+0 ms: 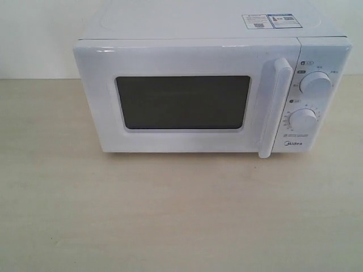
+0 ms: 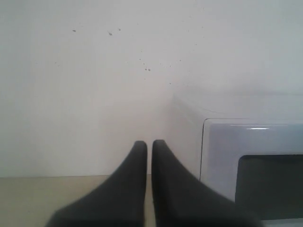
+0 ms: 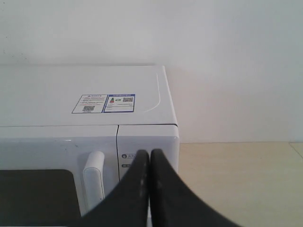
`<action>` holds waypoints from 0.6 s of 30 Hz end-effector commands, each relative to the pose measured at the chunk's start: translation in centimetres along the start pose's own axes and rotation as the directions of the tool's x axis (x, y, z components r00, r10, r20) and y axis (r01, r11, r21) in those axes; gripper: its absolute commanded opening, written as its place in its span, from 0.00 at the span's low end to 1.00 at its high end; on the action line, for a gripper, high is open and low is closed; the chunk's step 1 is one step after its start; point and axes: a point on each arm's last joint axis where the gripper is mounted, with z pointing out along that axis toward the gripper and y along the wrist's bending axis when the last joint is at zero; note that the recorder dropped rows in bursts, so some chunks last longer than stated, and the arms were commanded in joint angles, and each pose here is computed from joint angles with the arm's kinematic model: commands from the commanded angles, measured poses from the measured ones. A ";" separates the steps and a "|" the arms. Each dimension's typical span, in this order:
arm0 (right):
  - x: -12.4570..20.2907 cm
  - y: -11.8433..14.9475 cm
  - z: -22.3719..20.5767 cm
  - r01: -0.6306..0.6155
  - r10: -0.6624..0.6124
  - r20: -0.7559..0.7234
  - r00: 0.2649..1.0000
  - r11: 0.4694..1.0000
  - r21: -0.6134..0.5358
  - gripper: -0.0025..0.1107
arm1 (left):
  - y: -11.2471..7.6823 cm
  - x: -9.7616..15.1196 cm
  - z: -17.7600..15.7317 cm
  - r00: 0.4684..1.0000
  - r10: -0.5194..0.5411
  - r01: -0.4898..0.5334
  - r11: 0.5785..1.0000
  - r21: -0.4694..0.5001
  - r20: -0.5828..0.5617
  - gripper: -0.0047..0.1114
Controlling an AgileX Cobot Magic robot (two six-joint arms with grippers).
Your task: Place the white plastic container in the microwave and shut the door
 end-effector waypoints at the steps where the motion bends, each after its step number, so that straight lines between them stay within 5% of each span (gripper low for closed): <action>1: 0.1 -0.1 0.0 0.003 -0.003 0.001 1.000 1.000 0.000 0.02 | 0.2 0.0 0.0 0.999 0.038 -0.038 0.999 -0.025 0.016 0.08; 15: 0.1 -0.1 0.0 0.003 -0.003 0.001 1.000 1.000 0.000 0.02 | 0.3 2.3 0.1 0.986 0.148 -0.150 0.989 -0.012 -0.081 0.08; 18: 0.1 -0.1 0.0 0.003 -0.003 0.001 1.000 1.000 0.000 0.02 | 0.5 3.5 0.1 0.987 0.108 -0.111 0.994 -0.023 -0.118 0.08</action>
